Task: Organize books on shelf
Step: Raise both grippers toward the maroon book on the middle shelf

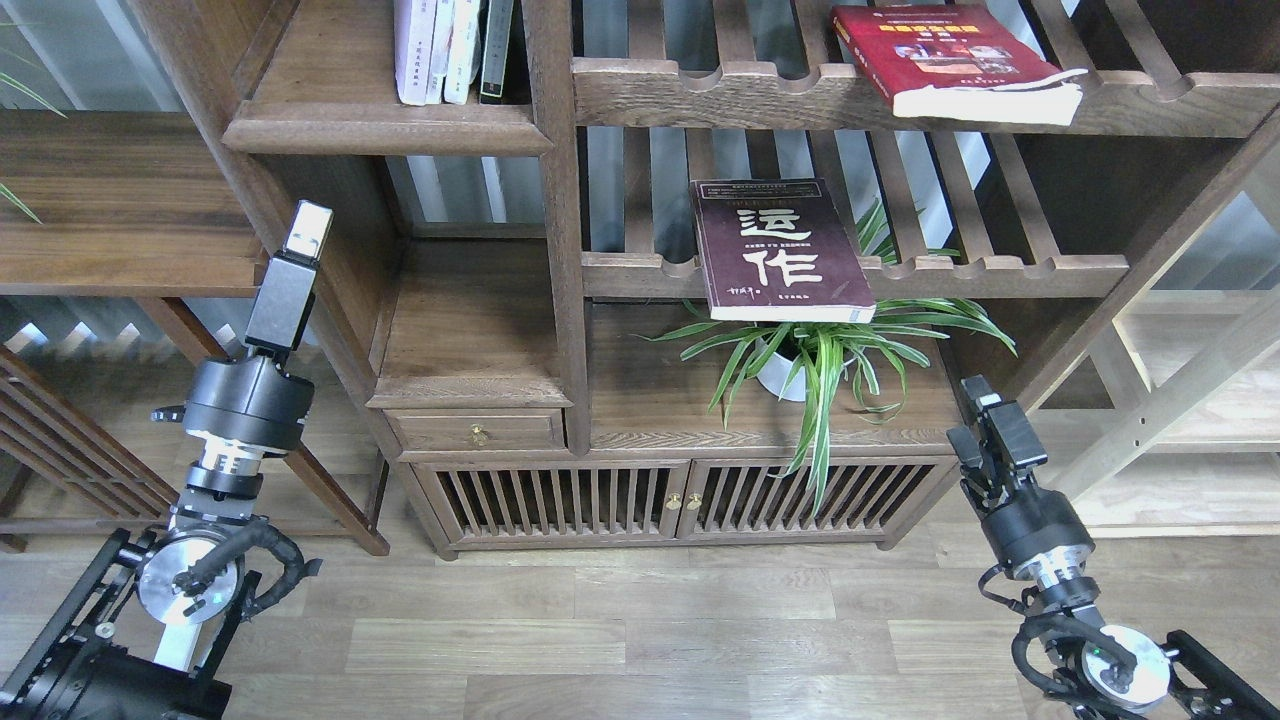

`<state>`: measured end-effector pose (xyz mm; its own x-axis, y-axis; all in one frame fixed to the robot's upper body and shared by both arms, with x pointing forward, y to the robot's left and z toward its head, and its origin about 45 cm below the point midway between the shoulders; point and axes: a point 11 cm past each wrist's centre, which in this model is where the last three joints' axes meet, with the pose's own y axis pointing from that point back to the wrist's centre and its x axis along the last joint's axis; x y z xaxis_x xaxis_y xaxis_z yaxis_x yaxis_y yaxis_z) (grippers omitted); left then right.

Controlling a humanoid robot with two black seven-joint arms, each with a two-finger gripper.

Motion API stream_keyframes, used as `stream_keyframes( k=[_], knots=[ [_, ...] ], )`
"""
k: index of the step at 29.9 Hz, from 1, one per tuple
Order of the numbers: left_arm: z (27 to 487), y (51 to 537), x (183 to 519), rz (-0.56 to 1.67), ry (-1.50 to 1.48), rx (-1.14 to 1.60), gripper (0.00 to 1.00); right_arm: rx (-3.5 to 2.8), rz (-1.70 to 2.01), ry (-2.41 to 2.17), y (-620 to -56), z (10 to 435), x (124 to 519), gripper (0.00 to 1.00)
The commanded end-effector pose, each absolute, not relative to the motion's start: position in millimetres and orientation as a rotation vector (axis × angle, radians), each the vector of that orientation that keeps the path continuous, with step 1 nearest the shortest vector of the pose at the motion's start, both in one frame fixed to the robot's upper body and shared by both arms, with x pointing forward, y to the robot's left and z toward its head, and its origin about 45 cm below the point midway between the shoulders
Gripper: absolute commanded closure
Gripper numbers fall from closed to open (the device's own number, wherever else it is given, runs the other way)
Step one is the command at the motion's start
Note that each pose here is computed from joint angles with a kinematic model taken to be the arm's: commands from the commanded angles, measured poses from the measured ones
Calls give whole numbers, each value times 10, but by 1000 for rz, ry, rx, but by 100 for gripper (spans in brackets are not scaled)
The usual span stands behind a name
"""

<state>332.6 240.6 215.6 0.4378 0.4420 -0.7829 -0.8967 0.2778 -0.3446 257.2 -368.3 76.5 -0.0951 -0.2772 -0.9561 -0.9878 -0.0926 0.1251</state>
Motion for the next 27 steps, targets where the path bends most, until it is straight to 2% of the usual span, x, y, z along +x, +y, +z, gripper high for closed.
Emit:
stream_keyframes(
  k=[1, 16, 27],
  knots=[
    [2130, 2412, 3318, 985, 626, -874, 0, -1437, 1256, 1435, -3596, 710, 2536, 1],
    [1925, 2468, 3201, 1025, 683, -862, 0, -1366, 1250, 1377, -3413, 694, 2676, 0],
    [1644, 2663, 2956, 1109, 737, -833, 0, -1228, 1349, 1197, -2578, 585, 2714, 0]
  ],
)
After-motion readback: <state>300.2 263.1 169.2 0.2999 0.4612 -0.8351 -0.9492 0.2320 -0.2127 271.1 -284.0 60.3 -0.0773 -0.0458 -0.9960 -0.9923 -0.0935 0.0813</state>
